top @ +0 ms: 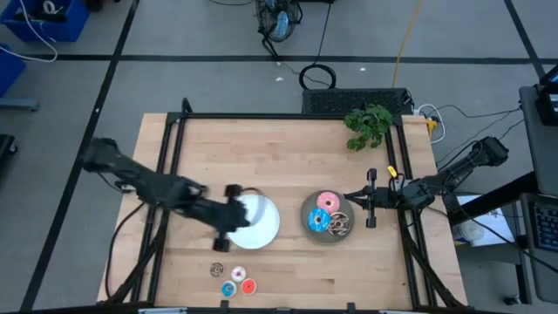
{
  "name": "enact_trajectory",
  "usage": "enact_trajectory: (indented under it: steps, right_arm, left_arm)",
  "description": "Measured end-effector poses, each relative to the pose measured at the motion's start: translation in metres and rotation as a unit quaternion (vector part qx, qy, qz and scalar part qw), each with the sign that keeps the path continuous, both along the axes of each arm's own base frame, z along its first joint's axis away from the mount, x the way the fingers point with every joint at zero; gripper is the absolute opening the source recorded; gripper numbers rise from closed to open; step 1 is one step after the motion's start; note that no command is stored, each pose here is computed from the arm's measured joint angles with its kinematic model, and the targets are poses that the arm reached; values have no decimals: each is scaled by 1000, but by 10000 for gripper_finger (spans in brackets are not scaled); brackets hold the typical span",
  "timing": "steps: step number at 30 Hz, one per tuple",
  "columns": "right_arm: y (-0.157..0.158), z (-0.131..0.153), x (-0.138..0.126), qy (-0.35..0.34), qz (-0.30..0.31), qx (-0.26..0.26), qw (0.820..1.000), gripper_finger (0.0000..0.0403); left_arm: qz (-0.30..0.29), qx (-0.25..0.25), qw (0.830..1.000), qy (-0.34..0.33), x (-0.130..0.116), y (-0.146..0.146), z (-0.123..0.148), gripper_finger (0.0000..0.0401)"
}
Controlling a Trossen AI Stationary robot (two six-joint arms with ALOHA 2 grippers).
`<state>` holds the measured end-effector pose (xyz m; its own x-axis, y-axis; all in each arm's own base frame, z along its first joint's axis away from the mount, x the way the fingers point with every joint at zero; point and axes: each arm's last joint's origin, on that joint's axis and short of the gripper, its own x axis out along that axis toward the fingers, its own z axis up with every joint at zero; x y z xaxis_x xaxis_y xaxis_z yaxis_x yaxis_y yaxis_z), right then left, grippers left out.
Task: Pick & Place donuts
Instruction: Put the small brown donut on the white plate
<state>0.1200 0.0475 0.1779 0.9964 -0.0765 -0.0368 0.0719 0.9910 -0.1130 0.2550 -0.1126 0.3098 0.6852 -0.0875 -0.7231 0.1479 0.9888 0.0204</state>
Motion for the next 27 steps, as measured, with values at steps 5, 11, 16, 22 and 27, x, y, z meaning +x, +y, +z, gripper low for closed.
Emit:
enact_trajectory:
  steps: [5,11,16,22,27]
  right_arm:
    - [0,0,0,3,0,-16,1000,0]
    - [0,-1,1,6,0,-54,998,0]
    - [0,-3,1,15,1,-94,995,0]
    - [-1,-3,-1,-28,-1,-109,994,0]
    - [-1,1,-1,-49,-5,-125,991,0]
  left_arm:
    - [42,-19,991,-127,-44,17,-29,7]
    - [28,-15,973,-229,-70,31,-68,5]
    - [70,-11,952,-299,-82,41,-87,7]
    - [63,52,944,-321,-93,52,-111,13]
    - [59,42,944,-322,-101,63,-129,4]
